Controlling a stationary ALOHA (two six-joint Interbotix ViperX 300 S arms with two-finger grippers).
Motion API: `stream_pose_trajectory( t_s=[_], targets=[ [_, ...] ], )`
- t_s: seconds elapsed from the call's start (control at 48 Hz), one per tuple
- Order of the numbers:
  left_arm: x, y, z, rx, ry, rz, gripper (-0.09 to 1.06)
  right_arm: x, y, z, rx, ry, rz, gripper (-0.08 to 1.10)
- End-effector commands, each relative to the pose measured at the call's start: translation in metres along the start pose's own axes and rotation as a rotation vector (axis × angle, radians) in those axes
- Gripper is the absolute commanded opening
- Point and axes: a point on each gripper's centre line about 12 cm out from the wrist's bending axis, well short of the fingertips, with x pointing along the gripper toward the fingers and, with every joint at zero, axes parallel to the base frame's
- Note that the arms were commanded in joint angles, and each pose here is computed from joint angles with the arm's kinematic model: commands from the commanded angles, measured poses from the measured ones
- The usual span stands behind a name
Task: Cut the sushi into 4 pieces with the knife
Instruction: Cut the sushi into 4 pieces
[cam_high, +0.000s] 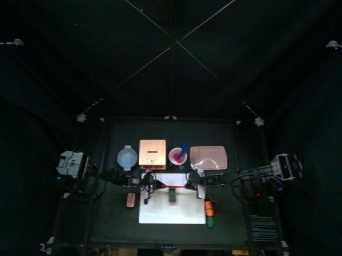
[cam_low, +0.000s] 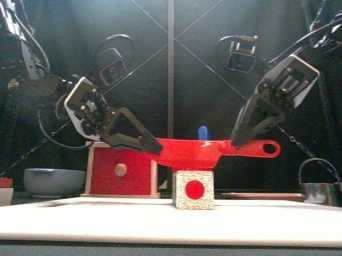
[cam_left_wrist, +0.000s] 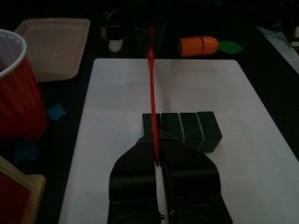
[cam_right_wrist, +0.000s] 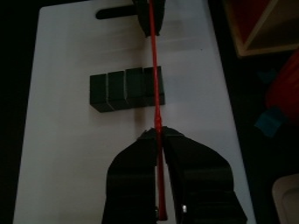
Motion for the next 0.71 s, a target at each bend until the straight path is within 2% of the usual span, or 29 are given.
stream_pose_trajectory(
  t_s=[0.021,0.104,0.167,0.208,0.312,0.458,0.521,0.604,0.708],
  targets=[
    [0.01,-0.004,0.026,-0.005,-0.093,-0.004,0.15,-0.003,0.004,0.027,-0.009,-0.058,0.009,0.21],
    [0.01,-0.007,0.021,0.021,-0.061,-0.011,0.15,-0.003,0.006,0.031,-0.011,-0.061,0.011,0.21],
    [0.01,-0.008,0.015,0.051,-0.019,-0.013,0.15,-0.003,0.006,0.034,-0.014,-0.065,0.011,0.21],
    [0.011,-0.008,0.012,0.06,0.004,-0.007,0.15,-0.003,0.006,0.035,-0.014,-0.065,0.011,0.21],
    [0.011,-0.008,0.01,0.056,0.03,0.012,0.15,-0.002,0.006,0.035,-0.015,-0.064,0.009,0.21],
    [0.011,-0.005,0.006,0.076,0.044,0.04,0.15,0.003,0.004,0.031,-0.015,-0.047,0.004,0.21],
    [0.012,-0.004,0.003,0.075,0.055,0.049,0.15,0.005,0.003,0.029,-0.017,-0.04,0.003,0.21],
    [0.013,-0.003,-0.001,0.071,0.069,0.054,0.15,0.009,0.003,0.028,-0.017,-0.031,0.001,0.21],
    [0.014,-0.008,-0.006,0.077,0.081,0.042,0.15,0.011,0.004,0.027,-0.02,-0.026,0.004,0.21]
  ],
)
